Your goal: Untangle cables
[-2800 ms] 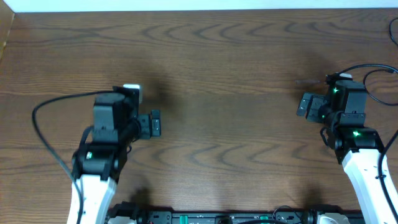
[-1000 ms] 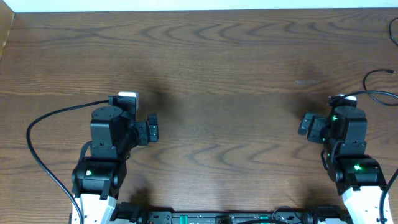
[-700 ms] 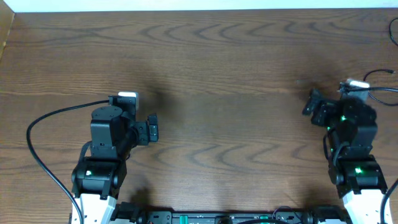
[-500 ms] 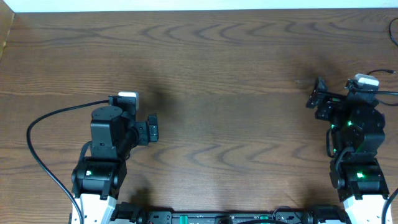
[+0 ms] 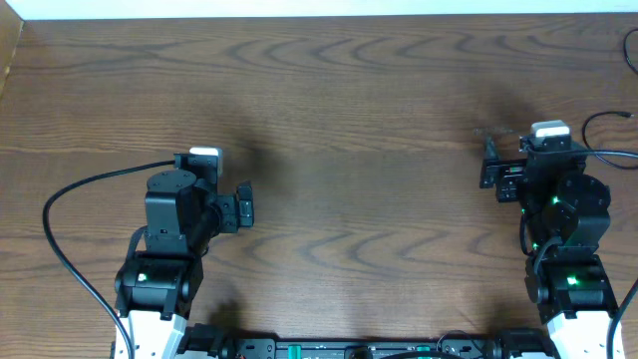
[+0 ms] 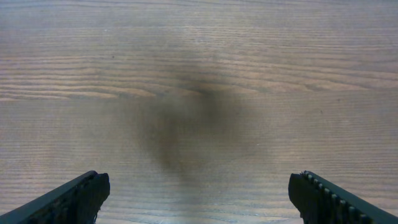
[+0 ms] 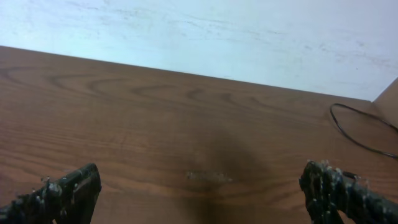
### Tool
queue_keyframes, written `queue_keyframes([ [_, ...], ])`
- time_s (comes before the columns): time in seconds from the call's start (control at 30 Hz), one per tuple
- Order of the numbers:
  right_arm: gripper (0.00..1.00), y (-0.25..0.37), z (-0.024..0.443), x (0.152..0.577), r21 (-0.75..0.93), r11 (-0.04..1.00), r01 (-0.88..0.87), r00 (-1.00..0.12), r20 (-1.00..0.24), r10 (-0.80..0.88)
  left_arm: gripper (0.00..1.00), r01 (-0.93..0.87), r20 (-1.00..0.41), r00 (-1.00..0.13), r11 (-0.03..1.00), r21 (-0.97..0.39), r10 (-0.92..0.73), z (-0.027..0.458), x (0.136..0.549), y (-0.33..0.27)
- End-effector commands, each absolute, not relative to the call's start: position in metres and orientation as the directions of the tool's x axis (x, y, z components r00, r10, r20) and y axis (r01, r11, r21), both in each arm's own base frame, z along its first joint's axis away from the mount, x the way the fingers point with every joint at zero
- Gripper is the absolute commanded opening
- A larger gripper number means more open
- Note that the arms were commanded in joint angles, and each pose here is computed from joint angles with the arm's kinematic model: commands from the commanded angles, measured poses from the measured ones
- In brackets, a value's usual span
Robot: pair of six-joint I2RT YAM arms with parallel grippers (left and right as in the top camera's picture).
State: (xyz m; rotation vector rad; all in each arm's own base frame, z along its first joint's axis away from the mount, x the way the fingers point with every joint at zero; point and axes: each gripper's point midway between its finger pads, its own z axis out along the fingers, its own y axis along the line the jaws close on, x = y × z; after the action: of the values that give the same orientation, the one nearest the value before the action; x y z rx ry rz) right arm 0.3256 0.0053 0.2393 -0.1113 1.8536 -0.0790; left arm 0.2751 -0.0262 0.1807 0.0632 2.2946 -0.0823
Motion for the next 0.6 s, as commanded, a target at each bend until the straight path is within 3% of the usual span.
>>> queue_keyframes([
  [0.0, 0.99, 0.001, 0.238, 0.324, -0.091, 0.996, -0.007, -0.283, -0.955, -0.09, 0.98, 0.072, -0.751, -0.66, 0.997, -0.028, 0.026, 0.182, 0.275, -0.025],
  [0.2, 0.99, 0.001, 0.23, 0.323, -0.092, 0.996, -0.01, -0.317, -0.944, -0.09, 0.98, 0.072, -0.751, -0.66, 0.997, -0.028, 0.026, 0.182, 0.275, -0.025],
  [0.47, 0.99, 0.0, 0.172, 0.295, -0.093, 0.995, -0.034, -0.547, -0.832, -0.096, 0.98, 0.072, -0.751, -0.66, 0.997, -0.028, 0.026, 0.182, 0.275, -0.025],
  [0.57, 0.99, -0.007, 0.173, 0.296, -0.14, 0.99, -0.016, -0.547, -0.827, -0.126, 0.98, 0.072, -0.751, -0.66, 0.997, -0.028, 0.026, 0.182, 0.275, -0.025],
])
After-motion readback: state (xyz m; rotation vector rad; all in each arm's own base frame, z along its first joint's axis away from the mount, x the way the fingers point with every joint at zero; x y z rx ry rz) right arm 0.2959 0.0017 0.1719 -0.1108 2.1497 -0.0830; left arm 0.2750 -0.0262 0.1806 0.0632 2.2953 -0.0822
